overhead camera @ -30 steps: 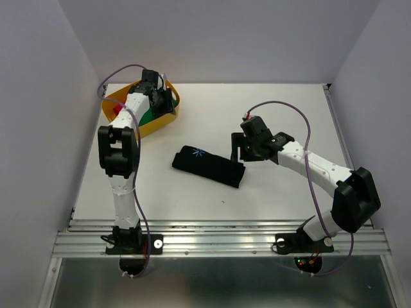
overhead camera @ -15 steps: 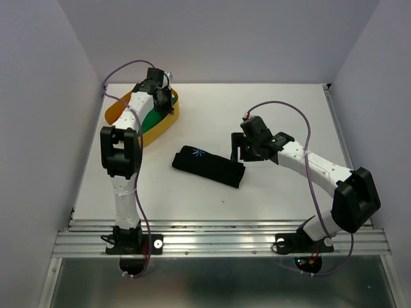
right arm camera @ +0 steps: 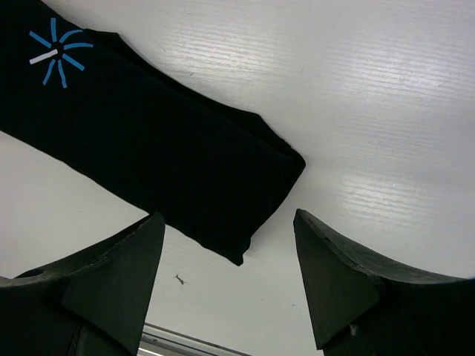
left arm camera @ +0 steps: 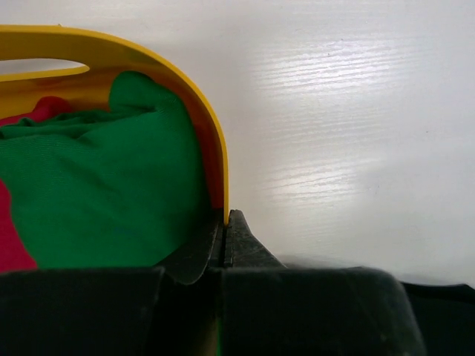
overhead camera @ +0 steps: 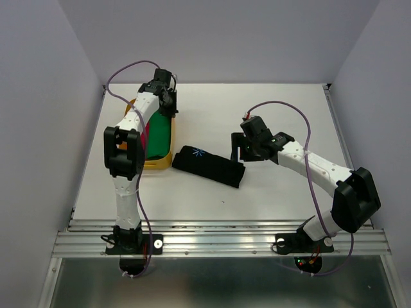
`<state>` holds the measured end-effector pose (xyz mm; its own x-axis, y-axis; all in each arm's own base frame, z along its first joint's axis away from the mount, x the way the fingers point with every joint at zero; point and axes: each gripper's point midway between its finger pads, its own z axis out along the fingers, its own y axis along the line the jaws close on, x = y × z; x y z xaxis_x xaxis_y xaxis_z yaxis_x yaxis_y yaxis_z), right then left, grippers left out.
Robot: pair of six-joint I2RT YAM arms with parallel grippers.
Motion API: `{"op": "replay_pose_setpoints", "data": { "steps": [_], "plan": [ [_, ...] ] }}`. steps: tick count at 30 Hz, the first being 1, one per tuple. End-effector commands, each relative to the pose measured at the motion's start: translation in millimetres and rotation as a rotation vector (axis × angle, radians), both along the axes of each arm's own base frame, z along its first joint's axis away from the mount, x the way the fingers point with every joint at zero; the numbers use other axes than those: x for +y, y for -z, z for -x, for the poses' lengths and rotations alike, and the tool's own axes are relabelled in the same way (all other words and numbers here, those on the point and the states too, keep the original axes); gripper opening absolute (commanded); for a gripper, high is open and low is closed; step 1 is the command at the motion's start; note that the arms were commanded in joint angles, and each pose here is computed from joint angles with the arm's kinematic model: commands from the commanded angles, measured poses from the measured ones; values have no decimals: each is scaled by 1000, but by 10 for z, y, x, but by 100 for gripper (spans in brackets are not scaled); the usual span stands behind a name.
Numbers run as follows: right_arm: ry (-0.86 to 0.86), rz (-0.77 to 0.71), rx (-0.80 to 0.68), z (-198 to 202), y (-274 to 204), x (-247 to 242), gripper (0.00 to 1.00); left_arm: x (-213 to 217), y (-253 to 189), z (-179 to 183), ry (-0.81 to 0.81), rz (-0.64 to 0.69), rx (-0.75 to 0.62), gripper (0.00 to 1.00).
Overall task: Roll the t-shirts
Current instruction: Move the bin to the center of the board.
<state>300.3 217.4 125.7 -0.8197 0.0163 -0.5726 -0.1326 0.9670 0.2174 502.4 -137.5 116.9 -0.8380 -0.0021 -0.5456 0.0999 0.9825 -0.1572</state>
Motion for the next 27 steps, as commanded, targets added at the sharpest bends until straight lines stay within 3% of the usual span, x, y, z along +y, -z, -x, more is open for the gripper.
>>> {"op": "replay_pose_setpoints", "data": {
  "steps": [1, 8, 10, 18, 21, 25, 27],
  "plan": [
    [5, -43, -48, -46, -146, 53, 76, -124, -282, 115, 33, 33, -19, 13],
    [5, -44, -47, -32, -144, 46, 76, -135, -474, 91, 16, 10, -56, 52],
    [5, -44, -45, -32, -138, 46, 76, -157, -592, 97, 13, 5, -75, 56],
    [-31, -130, 30, 105, 51, 209, 76, -216, -1700, 124, -27, 52, -305, 57],
    [-26, -139, 25, 80, 56, 231, 76, -216, -1792, 104, -32, 66, -338, 57],
    [-26, -130, 8, 37, 19, 228, 76, 10, -1812, -139, -160, 21, -369, 69],
    [-27, -121, 3, 35, 9, 209, 76, 269, -1716, -245, -257, 38, -331, 70]
  ]
}}
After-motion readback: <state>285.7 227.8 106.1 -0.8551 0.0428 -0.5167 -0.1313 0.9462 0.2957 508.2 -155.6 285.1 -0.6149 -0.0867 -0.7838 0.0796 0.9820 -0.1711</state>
